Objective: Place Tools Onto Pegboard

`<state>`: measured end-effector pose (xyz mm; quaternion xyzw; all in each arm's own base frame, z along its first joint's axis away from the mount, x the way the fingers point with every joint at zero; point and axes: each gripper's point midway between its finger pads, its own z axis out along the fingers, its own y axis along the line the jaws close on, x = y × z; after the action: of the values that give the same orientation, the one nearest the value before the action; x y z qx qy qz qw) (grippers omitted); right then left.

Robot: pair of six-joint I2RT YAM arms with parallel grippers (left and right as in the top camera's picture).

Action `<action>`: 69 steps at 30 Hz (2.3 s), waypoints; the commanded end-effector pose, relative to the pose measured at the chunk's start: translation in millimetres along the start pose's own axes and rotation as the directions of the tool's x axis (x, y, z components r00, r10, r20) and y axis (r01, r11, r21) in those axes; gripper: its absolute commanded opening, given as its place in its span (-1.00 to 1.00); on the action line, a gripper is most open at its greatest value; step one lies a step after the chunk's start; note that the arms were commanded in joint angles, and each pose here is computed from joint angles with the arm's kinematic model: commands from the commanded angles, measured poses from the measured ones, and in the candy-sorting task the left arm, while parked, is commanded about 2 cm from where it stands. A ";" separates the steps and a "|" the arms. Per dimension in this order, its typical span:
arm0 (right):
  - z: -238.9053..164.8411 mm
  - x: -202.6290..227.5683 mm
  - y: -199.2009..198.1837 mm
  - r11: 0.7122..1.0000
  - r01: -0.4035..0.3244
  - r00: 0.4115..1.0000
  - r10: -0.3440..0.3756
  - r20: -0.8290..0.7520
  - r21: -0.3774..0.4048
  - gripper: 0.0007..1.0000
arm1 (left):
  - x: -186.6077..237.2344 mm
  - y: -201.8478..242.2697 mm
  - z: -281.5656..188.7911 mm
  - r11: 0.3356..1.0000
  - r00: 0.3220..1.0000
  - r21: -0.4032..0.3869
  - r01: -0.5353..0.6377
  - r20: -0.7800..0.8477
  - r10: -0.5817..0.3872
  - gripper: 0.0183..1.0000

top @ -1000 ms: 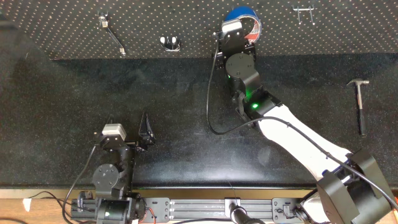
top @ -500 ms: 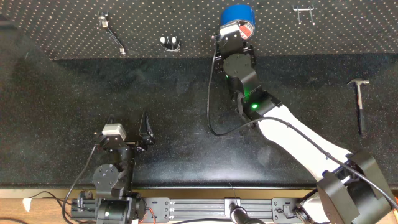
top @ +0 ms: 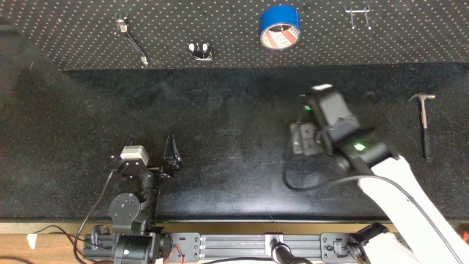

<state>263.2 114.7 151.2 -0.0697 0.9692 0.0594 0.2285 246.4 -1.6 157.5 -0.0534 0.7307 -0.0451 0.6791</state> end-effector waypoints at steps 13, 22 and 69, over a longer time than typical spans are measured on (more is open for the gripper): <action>2.7 57.4 -279.4 0.946 -0.237 0.968 0.249 -0.032 0.221 0.95 | 0.7 0.5 -0.3 1.000 1.000 -0.001 0.002 0.000 -0.002 0.99; 70.8 79.2 -300.0 0.974 -0.192 0.968 0.208 -0.138 0.121 0.95 | 0.8 0.5 -0.3 1.000 1.000 -0.001 0.002 0.000 -0.002 0.99; -46.4 -115.2 -111.0 0.993 0.118 0.855 -0.086 0.512 -0.031 -0.85 | 0.7 0.5 -0.3 1.000 1.000 -0.001 0.002 0.000 -0.002 0.99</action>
<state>358.6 13.2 238.3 -0.1204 0.8639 0.0951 0.4797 246.3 -1.4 157.9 -0.0537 0.7301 -0.0449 0.6798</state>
